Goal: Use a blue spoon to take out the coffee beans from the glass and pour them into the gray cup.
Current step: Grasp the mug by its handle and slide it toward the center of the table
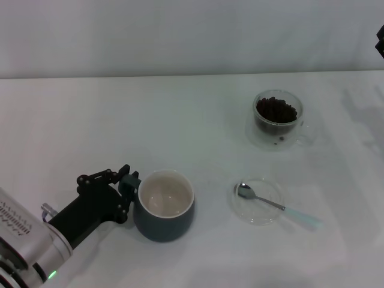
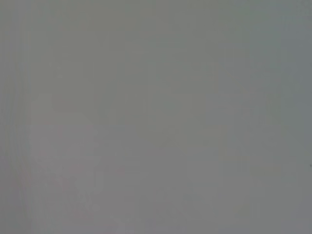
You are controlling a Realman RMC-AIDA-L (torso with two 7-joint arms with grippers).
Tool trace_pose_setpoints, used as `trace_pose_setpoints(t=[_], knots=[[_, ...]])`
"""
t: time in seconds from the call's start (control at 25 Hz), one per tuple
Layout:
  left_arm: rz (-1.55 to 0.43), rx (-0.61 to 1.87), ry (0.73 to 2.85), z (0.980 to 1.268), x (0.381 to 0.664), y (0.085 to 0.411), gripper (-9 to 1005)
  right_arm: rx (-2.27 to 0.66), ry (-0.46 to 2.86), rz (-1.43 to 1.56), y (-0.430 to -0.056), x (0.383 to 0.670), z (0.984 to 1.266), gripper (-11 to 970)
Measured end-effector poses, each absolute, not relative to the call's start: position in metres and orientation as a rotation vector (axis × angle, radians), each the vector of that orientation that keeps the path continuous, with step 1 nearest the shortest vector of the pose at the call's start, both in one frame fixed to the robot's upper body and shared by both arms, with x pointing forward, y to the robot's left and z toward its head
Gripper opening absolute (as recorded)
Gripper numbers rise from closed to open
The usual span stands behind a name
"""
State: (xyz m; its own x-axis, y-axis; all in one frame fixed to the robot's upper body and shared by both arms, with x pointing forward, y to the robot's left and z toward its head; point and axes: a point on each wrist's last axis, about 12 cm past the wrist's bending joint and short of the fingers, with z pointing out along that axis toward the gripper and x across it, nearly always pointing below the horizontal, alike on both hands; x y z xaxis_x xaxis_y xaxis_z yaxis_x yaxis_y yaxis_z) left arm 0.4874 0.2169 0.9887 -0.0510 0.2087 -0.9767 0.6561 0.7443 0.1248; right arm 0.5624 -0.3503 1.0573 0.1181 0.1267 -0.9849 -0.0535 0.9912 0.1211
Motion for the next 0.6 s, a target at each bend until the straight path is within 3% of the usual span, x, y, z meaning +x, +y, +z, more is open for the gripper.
trace_pose_setpoints(t=[0.36, 0.6], knots=[[-0.427, 0.691, 1.630, 0.9861, 0.4822, 0.2153, 135, 0.056, 1.444, 0.127, -0.3519, 0.5628, 1.0584, 856], [-0.419, 0.661, 1.645, 0.9843, 0.4795, 0.2189, 259, 0.058, 1.437, 0.129, -0.3536, 0.5604, 1.0584, 856]])
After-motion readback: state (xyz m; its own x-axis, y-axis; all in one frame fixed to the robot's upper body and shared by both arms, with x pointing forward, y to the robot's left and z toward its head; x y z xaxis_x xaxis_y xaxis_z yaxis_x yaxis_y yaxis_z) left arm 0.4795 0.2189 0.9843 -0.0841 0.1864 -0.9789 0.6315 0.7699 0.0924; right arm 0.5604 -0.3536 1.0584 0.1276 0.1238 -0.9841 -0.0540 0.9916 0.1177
